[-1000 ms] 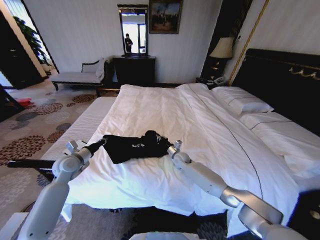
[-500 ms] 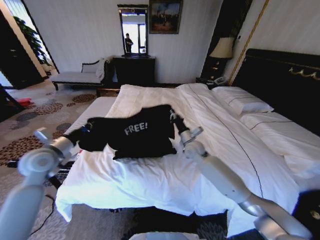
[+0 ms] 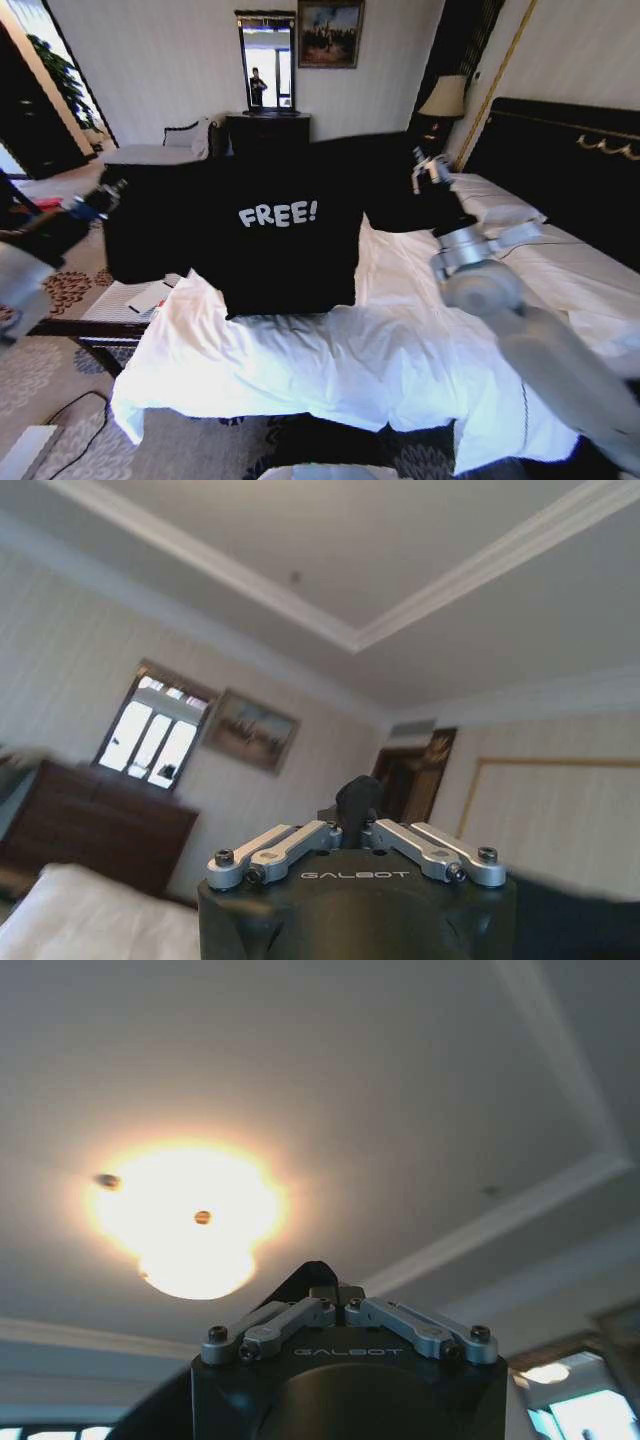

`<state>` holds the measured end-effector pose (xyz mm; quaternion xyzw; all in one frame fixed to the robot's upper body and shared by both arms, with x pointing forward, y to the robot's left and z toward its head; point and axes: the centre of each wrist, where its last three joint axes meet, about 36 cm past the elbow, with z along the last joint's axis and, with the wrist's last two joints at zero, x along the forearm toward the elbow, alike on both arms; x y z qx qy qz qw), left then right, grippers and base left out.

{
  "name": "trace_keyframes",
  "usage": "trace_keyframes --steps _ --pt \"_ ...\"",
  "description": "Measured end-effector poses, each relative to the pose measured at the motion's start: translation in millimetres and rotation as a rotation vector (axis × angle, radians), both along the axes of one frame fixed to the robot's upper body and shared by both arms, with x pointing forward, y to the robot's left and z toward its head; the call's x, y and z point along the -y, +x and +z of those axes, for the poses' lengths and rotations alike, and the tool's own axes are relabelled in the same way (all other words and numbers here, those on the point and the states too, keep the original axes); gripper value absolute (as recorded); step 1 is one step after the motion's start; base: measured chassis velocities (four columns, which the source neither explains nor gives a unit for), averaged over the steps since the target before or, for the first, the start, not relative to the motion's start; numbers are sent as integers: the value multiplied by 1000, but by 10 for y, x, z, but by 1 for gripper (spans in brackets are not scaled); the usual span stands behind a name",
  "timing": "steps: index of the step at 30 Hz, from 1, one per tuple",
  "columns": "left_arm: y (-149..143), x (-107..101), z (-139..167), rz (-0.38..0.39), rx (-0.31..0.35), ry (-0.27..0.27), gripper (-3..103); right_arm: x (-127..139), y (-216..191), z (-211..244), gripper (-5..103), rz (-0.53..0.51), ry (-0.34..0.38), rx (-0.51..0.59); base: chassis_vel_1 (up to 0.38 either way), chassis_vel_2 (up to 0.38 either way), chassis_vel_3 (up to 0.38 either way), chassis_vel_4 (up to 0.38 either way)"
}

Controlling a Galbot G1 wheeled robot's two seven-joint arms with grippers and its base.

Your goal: Fold the clothes on the bed.

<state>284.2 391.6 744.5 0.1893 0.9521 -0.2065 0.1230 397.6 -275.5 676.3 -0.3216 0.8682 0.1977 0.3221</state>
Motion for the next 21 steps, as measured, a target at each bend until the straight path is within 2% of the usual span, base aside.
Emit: trace_keyframes --steps 2,5,8,10,12,13,15,18,19,20,21 --pt "-137 37 87 5 44 -6 2 32 -188 145 0 44 -33 43 0 0 0 0" --pt "-268 72 153 -9 56 -16 2 54 -360 242 0 69 -59 57 0 0 0 0" --pt "-365 107 195 -19 58 -19 2 37 -495 288 0 87 -78 56 0 0 0 0" --pt "-408 149 189 -21 33 -11 2 -1 -582 284 0 98 -83 46 0 0 0 0" --pt "-365 199 68 6 -53 28 2 -71 -646 176 0 94 -74 -12 0 0 0 0" --pt "-365 199 68 6 -53 28 2 -71 -646 176 0 94 -74 -12 0 0 0 0" --pt "-254 256 -96 26 -134 72 2 -86 -605 29 0 63 -68 -86 0 0 0 0" --pt "-23 304 -404 40 -274 121 2 3 -375 -389 0 -6 -68 -265 0 0 0 0" --pt "-23 304 -404 40 -274 121 2 3 -375 -389 0 -6 -68 -265 0 0 0 0" --pt "87 307 -539 43 -326 136 2 39 -265 -595 0 -19 -66 -334 0 0 0 0" --pt "126 309 -587 44 -343 142 2 46 -227 -673 0 -23 -66 -356 0 0 0 0"
